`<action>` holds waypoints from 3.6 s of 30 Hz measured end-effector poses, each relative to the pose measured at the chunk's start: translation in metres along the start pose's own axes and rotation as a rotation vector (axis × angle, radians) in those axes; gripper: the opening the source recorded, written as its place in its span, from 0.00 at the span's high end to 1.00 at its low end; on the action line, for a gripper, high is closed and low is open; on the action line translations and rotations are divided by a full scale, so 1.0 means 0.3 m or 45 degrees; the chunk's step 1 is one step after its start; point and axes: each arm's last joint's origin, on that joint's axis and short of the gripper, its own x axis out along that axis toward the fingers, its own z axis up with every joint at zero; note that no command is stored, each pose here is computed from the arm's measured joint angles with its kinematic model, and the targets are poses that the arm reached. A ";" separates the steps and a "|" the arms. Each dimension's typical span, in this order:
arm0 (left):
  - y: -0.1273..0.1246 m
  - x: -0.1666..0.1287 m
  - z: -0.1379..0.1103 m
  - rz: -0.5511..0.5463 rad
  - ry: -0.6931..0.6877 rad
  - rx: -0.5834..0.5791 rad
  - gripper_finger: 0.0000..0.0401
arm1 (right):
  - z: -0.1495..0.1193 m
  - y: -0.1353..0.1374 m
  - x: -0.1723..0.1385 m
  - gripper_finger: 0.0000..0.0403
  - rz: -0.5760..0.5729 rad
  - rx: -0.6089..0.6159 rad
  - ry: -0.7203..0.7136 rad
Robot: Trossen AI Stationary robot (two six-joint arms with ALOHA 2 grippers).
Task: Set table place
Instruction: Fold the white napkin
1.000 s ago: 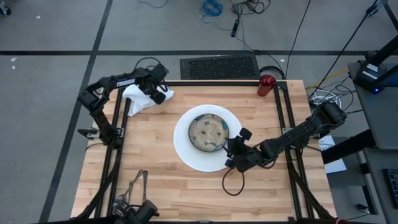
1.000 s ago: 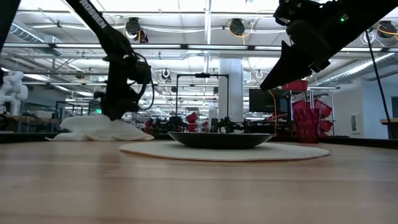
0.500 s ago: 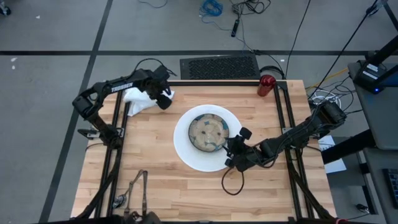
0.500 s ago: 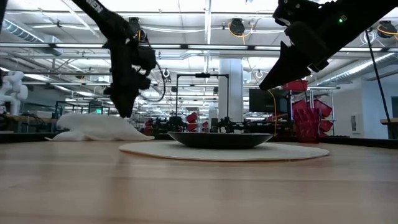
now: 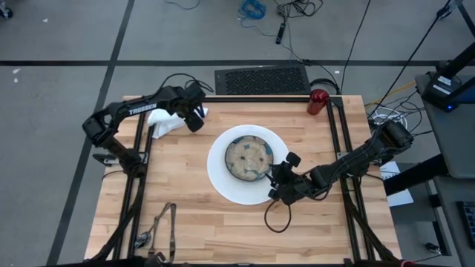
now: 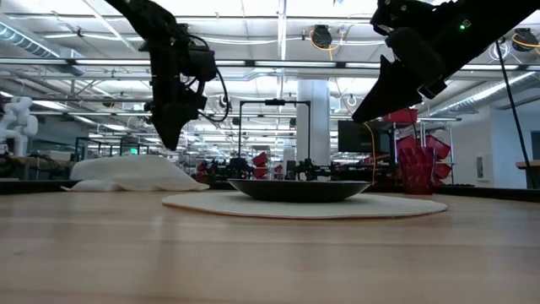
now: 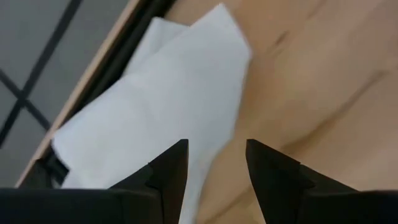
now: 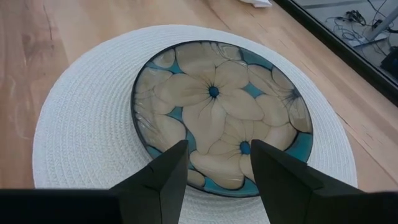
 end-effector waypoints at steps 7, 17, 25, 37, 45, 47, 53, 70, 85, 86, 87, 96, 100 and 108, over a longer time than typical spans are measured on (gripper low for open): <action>0.019 0.076 -0.016 0.021 0.084 -0.035 0.63 | -0.001 0.000 0.001 0.60 0.000 -0.008 0.002; 0.054 0.139 0.011 0.161 0.046 -0.095 0.63 | 0.000 0.001 0.001 0.60 -0.002 -0.004 -0.001; 0.042 0.138 0.014 0.103 0.037 -0.085 0.63 | 0.001 0.000 0.002 0.60 -0.006 -0.009 -0.005; 0.040 0.138 0.013 0.071 0.039 -0.087 0.64 | 0.002 0.000 0.002 0.60 -0.005 -0.022 -0.006; 0.040 0.139 0.009 0.047 0.052 -0.128 0.84 | 0.003 0.001 0.002 0.60 -0.003 -0.016 -0.009; 0.040 0.139 0.009 0.048 0.052 -0.128 0.91 | 0.003 0.001 0.002 0.60 -0.003 -0.015 -0.009; 0.040 0.139 0.009 0.048 0.052 -0.153 1.00 | 0.003 0.001 0.002 0.60 -0.003 -0.015 -0.009; -0.027 -0.327 0.021 -0.064 -0.448 -0.058 1.00 | 0.095 0.032 -0.006 0.60 0.081 -0.010 -0.174; -0.111 -0.810 -0.199 -0.750 -1.330 0.113 1.00 | 0.210 0.050 -0.027 0.60 0.116 -0.076 -0.377; -0.120 -0.816 -0.202 -0.775 -1.338 0.116 1.00 | 0.220 0.052 -0.030 0.60 0.120 -0.087 -0.408; -0.128 -0.824 -0.204 -0.799 -1.354 0.120 1.00 | 0.229 0.054 -0.033 0.60 0.123 -0.101 -0.439; -0.222 -0.882 -0.157 -0.975 -1.573 0.141 1.00 | 0.273 0.083 -0.046 0.60 0.121 -0.235 -0.635; -0.247 -0.907 -0.132 -1.024 -1.696 0.122 1.00 | 0.246 0.140 -0.029 0.60 0.156 -0.340 -0.681; -0.306 -0.921 -0.088 -1.092 -1.818 0.098 1.00 | 0.204 0.244 0.011 0.60 -0.250 -0.593 -0.744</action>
